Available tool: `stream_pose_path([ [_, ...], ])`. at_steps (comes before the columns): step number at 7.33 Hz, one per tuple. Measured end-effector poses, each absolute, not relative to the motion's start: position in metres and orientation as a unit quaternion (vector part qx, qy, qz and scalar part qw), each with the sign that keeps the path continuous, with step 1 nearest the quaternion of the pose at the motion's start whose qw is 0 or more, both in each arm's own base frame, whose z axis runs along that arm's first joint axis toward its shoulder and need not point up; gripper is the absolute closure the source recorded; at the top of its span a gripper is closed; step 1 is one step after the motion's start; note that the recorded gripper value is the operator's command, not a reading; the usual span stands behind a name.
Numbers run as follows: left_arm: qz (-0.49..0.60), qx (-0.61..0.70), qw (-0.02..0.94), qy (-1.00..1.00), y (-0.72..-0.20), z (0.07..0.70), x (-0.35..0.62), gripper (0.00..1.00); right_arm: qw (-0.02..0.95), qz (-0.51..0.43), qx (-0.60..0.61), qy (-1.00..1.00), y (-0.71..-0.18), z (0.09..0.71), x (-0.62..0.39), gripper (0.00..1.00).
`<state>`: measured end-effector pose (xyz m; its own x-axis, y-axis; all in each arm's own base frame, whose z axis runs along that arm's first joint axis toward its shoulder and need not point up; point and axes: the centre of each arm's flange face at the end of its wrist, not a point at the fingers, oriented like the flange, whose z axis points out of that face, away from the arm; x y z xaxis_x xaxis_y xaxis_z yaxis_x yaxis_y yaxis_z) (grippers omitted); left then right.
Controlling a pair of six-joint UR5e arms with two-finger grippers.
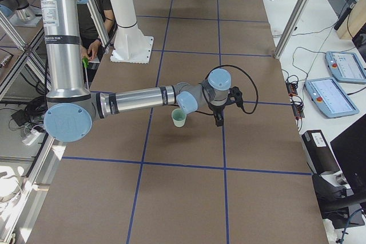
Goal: Transfer and stack yellow cup on green cup
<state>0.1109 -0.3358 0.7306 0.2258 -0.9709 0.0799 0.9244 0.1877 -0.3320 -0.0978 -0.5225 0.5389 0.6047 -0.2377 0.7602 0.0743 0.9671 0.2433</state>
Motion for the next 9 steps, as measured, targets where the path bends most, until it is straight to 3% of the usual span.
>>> stream_pose_path([
  [3,-0.688,-0.120,0.711,-0.079,-0.284,0.771,0.103,0.00,0.889,-0.098,0.093,-0.437,-0.522,0.535,-0.108,0.01],
  [9,-0.767,-0.044,0.597,-0.230,-0.236,0.791,0.133,0.01,0.886,-0.108,0.105,-0.440,-0.528,0.520,-0.115,0.01],
])
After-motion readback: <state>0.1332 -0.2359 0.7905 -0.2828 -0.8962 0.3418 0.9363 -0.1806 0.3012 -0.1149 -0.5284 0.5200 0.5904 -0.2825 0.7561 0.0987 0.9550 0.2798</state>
